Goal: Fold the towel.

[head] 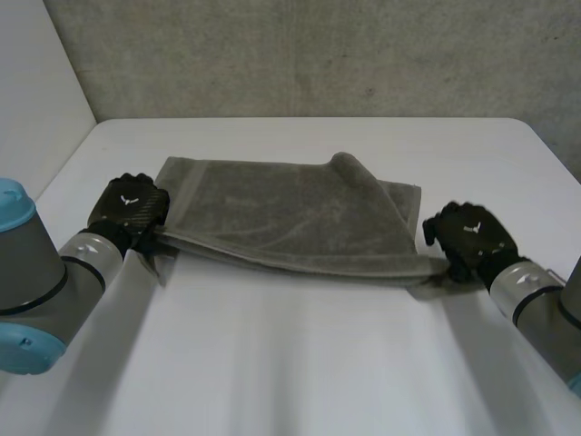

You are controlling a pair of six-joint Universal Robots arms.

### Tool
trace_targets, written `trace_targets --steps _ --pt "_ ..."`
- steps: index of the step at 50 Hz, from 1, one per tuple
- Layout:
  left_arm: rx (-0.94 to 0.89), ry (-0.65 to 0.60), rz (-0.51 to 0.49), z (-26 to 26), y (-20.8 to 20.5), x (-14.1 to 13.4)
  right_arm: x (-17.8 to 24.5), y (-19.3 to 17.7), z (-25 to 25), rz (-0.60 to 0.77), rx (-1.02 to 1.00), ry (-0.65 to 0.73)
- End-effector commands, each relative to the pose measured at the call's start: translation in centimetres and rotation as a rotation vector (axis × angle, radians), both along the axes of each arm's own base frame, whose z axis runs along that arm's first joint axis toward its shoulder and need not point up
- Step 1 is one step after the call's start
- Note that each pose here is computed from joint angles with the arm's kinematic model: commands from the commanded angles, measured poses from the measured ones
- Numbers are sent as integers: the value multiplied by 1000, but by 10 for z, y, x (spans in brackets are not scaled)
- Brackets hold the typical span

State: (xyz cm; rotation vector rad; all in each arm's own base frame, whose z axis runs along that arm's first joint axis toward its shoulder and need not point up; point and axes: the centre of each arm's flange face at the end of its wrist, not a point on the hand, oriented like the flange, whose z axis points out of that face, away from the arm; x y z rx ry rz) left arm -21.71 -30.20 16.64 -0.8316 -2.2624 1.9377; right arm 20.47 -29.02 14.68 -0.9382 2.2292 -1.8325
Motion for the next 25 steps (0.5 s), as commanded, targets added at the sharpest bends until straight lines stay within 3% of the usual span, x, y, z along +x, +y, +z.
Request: trace_targets --steps 1,9,25 --pt "-2 1 1 1 0 0 -2 -19 14 -31 -82 -16" --pt "1 1 -5 1 2 -2 11 7 -10 33 23 -7" --pt "5 0 -1 0 1 0 5 -5 2 72 66 -62"
